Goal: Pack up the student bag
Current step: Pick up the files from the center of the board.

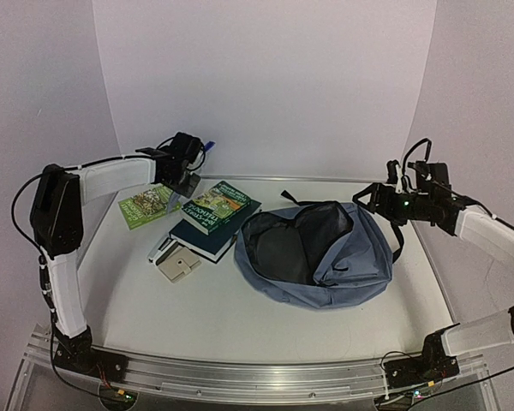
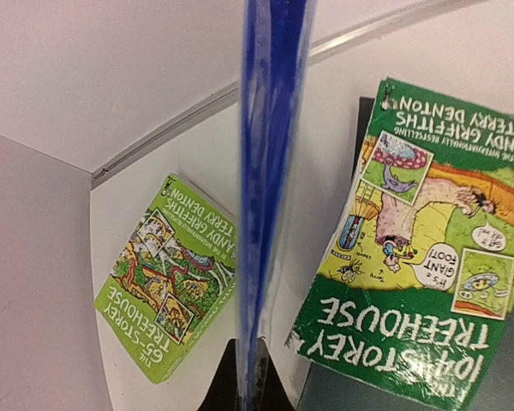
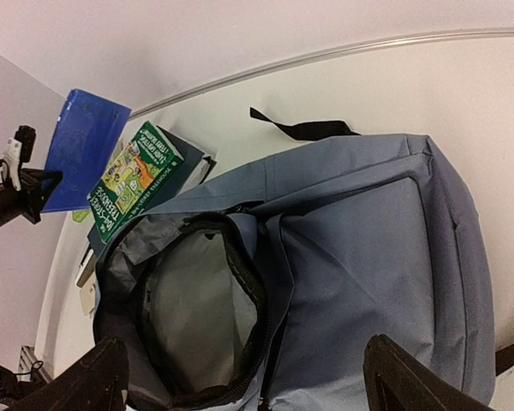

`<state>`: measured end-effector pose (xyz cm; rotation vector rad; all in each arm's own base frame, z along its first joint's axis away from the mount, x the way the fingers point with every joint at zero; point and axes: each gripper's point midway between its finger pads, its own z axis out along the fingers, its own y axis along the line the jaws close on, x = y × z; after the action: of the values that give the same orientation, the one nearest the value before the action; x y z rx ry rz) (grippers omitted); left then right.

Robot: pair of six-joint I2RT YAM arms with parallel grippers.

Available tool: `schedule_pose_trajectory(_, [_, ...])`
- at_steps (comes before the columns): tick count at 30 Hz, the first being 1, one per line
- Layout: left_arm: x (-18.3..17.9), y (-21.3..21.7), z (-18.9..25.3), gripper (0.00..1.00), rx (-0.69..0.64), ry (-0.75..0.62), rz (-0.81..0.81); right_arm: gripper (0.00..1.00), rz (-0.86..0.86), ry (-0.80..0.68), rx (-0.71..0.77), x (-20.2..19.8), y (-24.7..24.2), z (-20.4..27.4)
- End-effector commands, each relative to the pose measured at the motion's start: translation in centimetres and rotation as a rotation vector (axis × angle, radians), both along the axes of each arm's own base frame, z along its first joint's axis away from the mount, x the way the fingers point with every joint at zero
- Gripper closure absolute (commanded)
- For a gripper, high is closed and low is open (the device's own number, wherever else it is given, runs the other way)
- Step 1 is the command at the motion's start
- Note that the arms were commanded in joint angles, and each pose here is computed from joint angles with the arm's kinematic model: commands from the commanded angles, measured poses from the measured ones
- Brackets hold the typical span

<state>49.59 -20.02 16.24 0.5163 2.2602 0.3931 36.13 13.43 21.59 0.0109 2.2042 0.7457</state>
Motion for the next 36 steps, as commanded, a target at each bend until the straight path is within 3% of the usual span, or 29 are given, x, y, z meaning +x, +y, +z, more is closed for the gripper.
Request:
schedule_pose_trajectory(1, [-1.7, 0.7, 8.7, 1.0, -0.182, -0.143, 0.042, 0.06, -0.003, -0.125, 0.013, 0.0, -0.1, 5.5])
schedule_pose_trajectory(6, [-5.7, -1.4, 12.0, 1.0, -0.43, -0.078, -0.061, 0.04, 0.048, -0.197, 0.023, -1.0, 0.5, 9.5])
schedule_pose_trajectory(12, [-13.2, -6.9, 14.9, 1.0, -0.743, 0.11, -0.415, 0.02, 0.183, -0.24, 0.045, -2.8, 3.1, 13.2])
schedule_pose_trajectory(18, [-20.0, -10.8, 15.6, 1.0, -0.928, 0.354, -0.692, 0.02, 0.366, -0.231, 0.044, -5.0, 9.4, 13.7])
schedule_pose_trajectory(29, [-29.9, -15.6, 13.4, 1.0, -0.979, 0.764, -0.951, 0.05, 0.607, -0.119, 0.071, -6.8, 16.3, 11.0])
schedule_pose_trajectory(33, [-31.4, -16.1, 13.3, 1.0, -0.992, 0.831, -0.991, 0.08, 0.656, -0.077, 0.084, -7.3, 17.1, 9.8])
schedule_pose_trajectory(36, [-31.8, -16.2, 13.6, 1.0, -1.006, 0.835, -1.013, 0.16, 0.712, -0.041, 0.111, -8.3, 17.7, 9.1])
